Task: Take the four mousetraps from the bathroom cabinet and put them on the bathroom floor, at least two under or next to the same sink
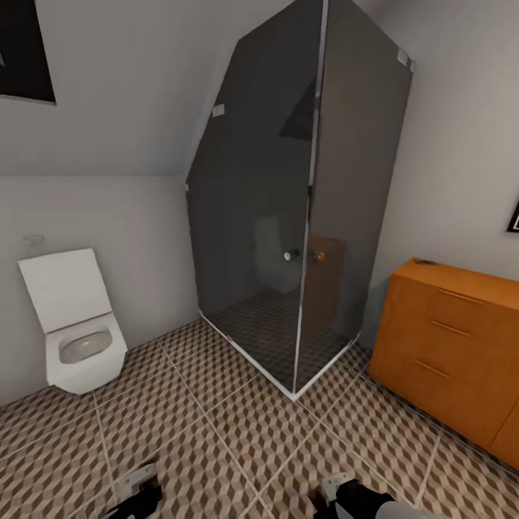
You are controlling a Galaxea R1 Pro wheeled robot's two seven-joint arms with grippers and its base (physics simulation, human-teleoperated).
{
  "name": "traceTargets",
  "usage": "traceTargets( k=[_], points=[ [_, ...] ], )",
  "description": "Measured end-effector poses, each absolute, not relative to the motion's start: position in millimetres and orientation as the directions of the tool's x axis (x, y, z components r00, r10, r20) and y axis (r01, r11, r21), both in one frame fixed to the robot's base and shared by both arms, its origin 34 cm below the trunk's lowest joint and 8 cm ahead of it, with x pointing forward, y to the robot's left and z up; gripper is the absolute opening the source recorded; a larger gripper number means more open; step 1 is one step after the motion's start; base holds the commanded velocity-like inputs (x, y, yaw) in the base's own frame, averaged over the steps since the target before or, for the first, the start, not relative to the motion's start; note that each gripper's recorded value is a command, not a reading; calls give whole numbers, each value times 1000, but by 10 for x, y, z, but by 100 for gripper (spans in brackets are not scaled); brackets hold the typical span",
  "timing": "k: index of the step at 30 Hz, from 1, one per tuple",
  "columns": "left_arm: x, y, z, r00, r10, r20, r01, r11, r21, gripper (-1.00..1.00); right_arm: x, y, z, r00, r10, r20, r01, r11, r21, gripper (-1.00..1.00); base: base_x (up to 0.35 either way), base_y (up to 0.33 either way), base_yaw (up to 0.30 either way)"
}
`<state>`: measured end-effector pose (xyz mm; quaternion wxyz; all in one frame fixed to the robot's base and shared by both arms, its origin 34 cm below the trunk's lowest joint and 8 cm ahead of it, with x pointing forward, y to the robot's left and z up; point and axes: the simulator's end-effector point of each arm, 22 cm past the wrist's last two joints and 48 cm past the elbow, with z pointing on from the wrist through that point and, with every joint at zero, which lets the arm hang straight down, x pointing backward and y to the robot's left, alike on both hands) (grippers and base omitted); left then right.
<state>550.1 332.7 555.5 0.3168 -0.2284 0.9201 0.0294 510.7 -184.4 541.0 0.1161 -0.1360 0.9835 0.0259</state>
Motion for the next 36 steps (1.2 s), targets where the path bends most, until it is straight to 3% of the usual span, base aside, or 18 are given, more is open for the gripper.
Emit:
traceTargets(
  k=[36],
  points=[
    [5510,3219,5548,-697,-405,-592,-433,895,-103,-100,5106,-1836,5411,-936,-262,-235,-275,961,21,-100,0,0,300]
  ],
)
